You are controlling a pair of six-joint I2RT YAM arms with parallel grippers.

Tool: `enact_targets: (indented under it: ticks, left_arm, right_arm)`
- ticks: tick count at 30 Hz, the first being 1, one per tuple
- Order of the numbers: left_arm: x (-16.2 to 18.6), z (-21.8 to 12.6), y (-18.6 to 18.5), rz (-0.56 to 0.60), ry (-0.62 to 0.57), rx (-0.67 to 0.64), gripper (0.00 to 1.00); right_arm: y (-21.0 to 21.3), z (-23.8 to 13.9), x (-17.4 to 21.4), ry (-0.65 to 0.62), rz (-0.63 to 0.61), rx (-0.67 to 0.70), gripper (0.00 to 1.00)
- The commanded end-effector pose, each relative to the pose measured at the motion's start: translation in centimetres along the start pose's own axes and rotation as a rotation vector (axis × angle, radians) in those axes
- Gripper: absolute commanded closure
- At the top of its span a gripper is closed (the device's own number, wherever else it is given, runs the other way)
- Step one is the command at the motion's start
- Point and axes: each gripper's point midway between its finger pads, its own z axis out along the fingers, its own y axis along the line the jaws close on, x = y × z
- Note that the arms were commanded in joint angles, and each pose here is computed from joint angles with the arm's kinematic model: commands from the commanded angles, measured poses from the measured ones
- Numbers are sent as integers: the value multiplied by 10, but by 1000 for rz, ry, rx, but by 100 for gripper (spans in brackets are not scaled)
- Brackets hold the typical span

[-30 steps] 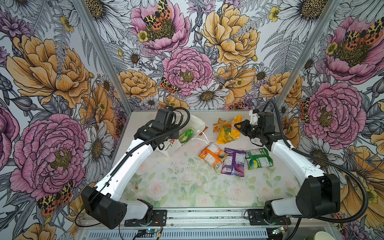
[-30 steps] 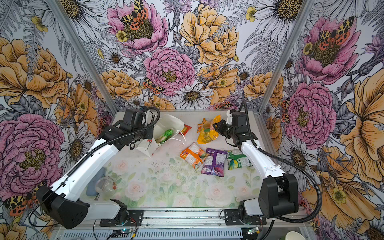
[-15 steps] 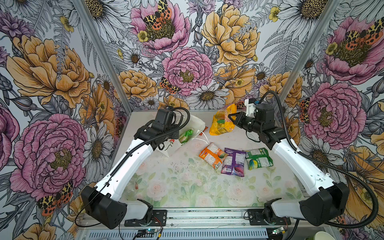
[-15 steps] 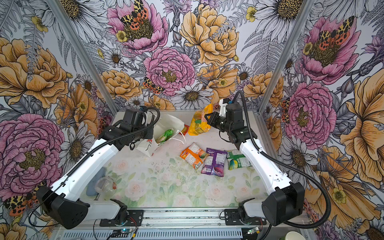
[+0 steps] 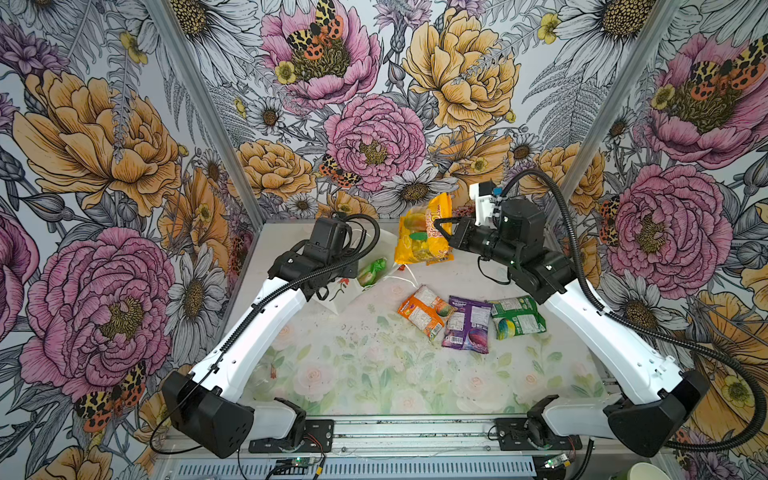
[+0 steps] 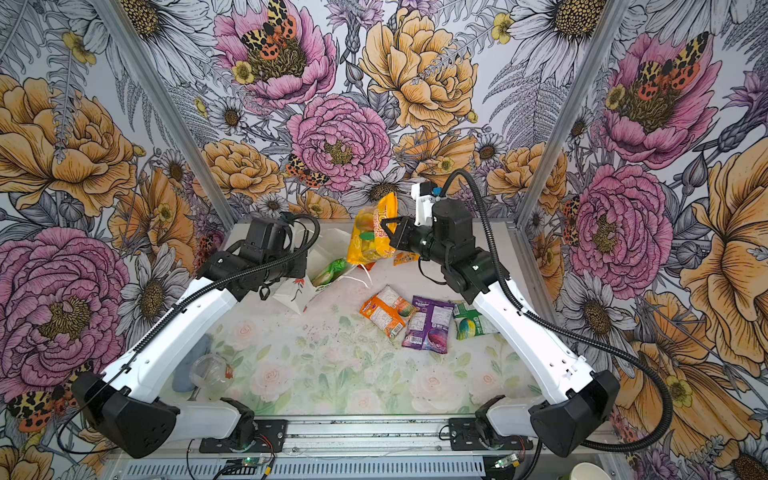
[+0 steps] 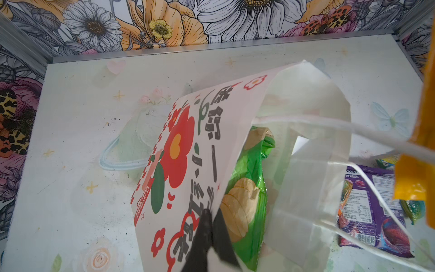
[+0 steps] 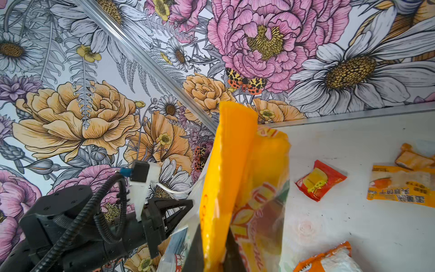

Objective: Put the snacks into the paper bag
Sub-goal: 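Carry the cocoaland bag over the paper bag opening with the right gripper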

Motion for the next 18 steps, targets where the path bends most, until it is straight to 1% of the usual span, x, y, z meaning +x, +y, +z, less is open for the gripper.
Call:
enact_targets:
  ticks: [1, 9, 18]
  left_arm:
    - [-3, -6, 3, -27, -24, 7, 100]
    - [-4, -8, 2, -33, -30, 15, 100]
    - [-5, -10, -2, -46, -35, 44, 100]
  right_arm:
    - [47, -9, -30, -110, -65, -114, 100]
    - [55, 29, -5, -37, -1, -155, 100]
    - [44, 63, 17, 7, 104, -168, 100]
